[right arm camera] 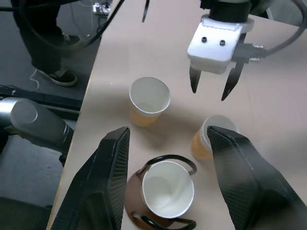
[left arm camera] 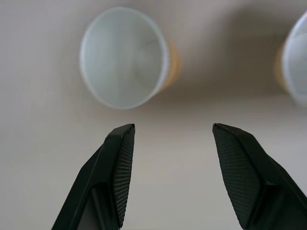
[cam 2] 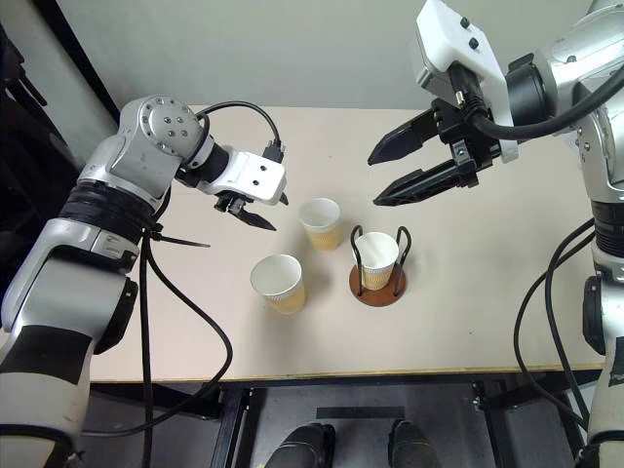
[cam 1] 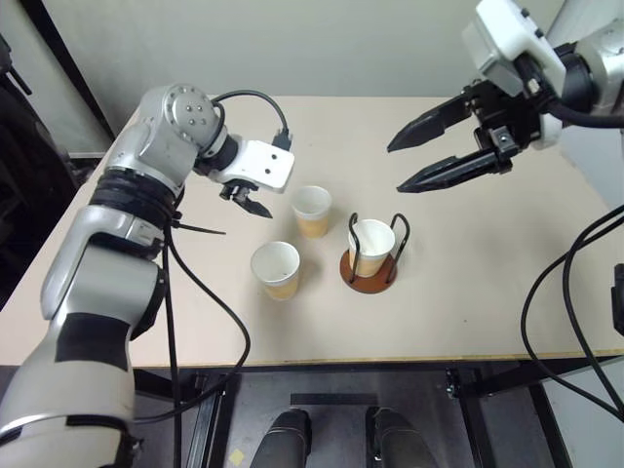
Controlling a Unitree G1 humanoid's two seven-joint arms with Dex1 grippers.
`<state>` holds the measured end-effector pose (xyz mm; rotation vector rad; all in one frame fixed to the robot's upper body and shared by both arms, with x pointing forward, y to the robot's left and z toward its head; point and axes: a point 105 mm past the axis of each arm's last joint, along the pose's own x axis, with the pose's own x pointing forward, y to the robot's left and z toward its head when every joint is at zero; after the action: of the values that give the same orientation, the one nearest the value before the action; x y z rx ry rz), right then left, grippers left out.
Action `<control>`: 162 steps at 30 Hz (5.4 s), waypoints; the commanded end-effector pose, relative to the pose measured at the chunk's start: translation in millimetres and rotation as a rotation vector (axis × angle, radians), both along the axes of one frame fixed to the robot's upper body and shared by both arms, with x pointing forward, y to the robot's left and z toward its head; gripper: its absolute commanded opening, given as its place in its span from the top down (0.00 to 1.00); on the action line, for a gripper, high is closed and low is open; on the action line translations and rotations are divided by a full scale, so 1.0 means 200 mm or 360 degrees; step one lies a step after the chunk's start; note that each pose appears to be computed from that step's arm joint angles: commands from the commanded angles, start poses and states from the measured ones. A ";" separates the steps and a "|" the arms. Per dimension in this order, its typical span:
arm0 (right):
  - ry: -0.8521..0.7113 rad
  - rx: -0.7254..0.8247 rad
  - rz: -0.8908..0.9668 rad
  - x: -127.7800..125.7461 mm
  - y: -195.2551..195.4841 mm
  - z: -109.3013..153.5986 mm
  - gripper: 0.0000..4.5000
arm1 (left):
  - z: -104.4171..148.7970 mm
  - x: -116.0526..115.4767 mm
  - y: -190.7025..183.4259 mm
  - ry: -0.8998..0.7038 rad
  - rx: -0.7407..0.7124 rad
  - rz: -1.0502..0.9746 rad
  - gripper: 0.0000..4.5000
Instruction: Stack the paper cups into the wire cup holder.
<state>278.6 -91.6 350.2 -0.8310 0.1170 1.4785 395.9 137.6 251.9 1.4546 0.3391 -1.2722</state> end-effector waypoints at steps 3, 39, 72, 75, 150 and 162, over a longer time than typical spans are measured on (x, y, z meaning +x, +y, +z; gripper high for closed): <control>-0.0076 0.0001 0.0032 -0.04 0.00 0.05 0.42 | 0.06 0.02 -0.07 -0.0080 -0.0008 -0.0050 0.38; -0.0099 0.0038 -0.0055 -0.03 -0.01 0.02 0.41 | -0.11 0.15 -0.23 -0.0165 -0.0046 -0.0009 0.66; -0.0122 0.0009 -0.0597 0.04 -0.42 -0.13 0.41 | 0.65 -0.44 -0.53 0.0288 -0.0712 -0.0669 0.99; -0.0153 0.0042 -0.0618 0.00 -0.41 -0.12 0.41 | 0.60 -0.41 -0.53 0.0299 -0.0639 -0.0647 0.99; -0.0215 0.0228 -0.0659 -0.13 -0.27 -0.09 0.41 | 0.46 -0.29 -0.69 0.0276 -0.0635 -0.0745 0.15; -0.0141 0.0187 -0.0480 -0.12 -0.21 -0.10 0.41 | 0.30 -0.45 -0.02 0.0238 -0.0259 -0.0401 0.15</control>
<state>257.5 -133.8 321.6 -0.7124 0.1238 1.1492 322.7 140.1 303.2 1.2483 0.1868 -1.5230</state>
